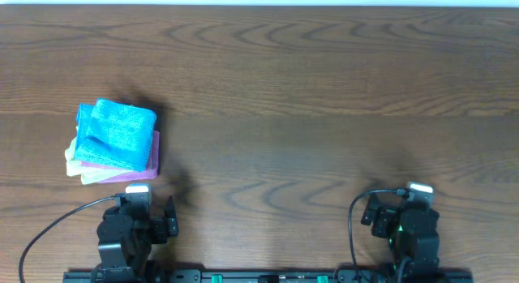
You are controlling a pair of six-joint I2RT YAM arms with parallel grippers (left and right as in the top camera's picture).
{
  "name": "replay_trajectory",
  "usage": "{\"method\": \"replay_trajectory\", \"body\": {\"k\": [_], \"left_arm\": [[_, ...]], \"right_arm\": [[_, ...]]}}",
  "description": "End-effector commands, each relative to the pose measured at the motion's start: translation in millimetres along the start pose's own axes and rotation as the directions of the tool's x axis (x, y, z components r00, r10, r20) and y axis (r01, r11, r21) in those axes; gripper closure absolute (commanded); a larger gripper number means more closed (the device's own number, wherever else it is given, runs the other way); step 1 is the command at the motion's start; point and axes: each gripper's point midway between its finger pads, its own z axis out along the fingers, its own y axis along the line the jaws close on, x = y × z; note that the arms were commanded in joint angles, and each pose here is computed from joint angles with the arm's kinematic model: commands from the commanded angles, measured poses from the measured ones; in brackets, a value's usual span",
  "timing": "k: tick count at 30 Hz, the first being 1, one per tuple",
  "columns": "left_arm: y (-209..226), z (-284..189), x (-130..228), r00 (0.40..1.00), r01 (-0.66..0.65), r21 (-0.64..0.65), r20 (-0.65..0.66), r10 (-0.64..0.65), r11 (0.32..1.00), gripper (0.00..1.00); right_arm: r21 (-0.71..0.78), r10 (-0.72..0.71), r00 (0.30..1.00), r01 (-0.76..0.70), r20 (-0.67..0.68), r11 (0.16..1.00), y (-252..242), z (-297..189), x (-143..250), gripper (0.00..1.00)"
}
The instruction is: Fold the cloth
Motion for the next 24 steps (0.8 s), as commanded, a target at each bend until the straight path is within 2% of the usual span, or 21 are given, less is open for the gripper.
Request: {"method": "replay_trajectory", "body": {"k": [1, 9, 24], "left_arm": [[0.1, 9.3, 25.5, 0.997, 0.006, -0.001, -0.08, -0.006, 1.0, 0.05], [0.1, 9.3, 25.6, 0.997, 0.006, -0.001, -0.08, -0.006, 1.0, 0.05], [0.1, 9.3, 25.5, 0.997, 0.006, -0.001, -0.08, -0.006, 1.0, 0.05]], "right_arm": [[-0.064, -0.063, 0.998, 0.062, -0.008, 0.996, 9.0, 3.3, 5.9, 0.01], [-0.051, -0.161, 0.986, 0.162, 0.037, 0.985, 4.8, 0.5, -0.2, 0.01], [-0.051, -0.158, 0.986, 0.16, 0.044, 0.986, 5.2, 0.4, -2.2, 0.01]]}}
